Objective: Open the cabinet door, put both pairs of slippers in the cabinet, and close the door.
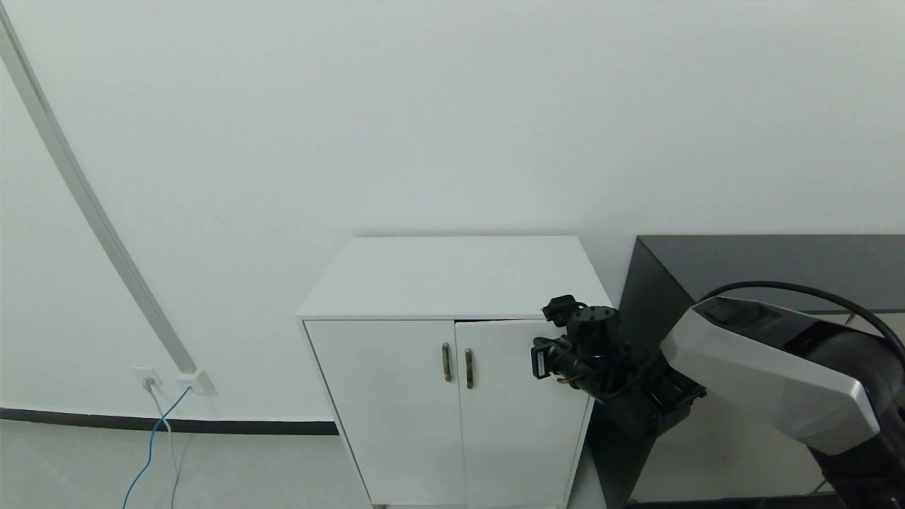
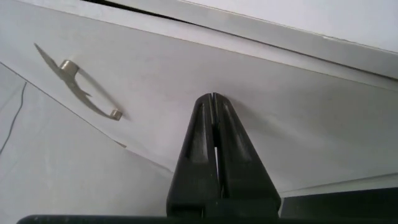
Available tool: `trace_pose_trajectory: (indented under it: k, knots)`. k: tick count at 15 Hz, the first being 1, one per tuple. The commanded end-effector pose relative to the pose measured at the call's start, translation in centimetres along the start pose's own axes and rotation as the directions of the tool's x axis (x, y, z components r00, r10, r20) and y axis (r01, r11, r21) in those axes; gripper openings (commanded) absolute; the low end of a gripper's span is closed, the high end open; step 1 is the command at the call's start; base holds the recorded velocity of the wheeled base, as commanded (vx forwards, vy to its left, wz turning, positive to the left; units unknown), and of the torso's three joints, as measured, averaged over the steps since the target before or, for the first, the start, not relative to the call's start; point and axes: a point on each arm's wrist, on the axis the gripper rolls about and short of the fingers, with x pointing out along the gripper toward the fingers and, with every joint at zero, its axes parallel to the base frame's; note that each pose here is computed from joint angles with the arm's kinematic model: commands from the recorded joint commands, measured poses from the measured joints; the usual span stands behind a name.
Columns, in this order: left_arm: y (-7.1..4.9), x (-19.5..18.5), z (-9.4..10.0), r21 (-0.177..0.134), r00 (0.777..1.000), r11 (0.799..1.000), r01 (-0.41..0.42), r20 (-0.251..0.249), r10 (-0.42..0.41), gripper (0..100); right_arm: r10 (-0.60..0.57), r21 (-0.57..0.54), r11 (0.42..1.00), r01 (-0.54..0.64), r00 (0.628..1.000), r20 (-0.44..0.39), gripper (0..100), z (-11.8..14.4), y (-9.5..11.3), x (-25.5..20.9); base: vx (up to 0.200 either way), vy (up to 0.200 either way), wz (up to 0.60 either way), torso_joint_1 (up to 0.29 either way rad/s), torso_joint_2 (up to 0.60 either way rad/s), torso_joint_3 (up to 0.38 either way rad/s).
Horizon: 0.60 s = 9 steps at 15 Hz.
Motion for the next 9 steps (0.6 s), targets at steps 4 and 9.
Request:
trace_pose_trajectory:
  k: [4, 9]
  knots:
    - [0.0, 0.01, 0.0, 0.0, 1.0, 1.0, 0.0, -0.001, 0.0, 0, -0.01, 0.003, 1.0, 0.01, 1.0, 0.001, 0, 0.05, -0.45, 0.54, 0.0, 0.0, 0.0, 0.0, 0.0, 0.0]
    - [0.0, 0.01, 0.0, 0.0, 1.0, 1.0, 0.0, -0.001, 0.0, 0, -0.015, 0.006, 1.0, 0.015, 1.0, 0.009, 0, 0.17, -0.7, 0.79, 0.0, 0.0, 0.0, 0.0, 0.0, 0.0]
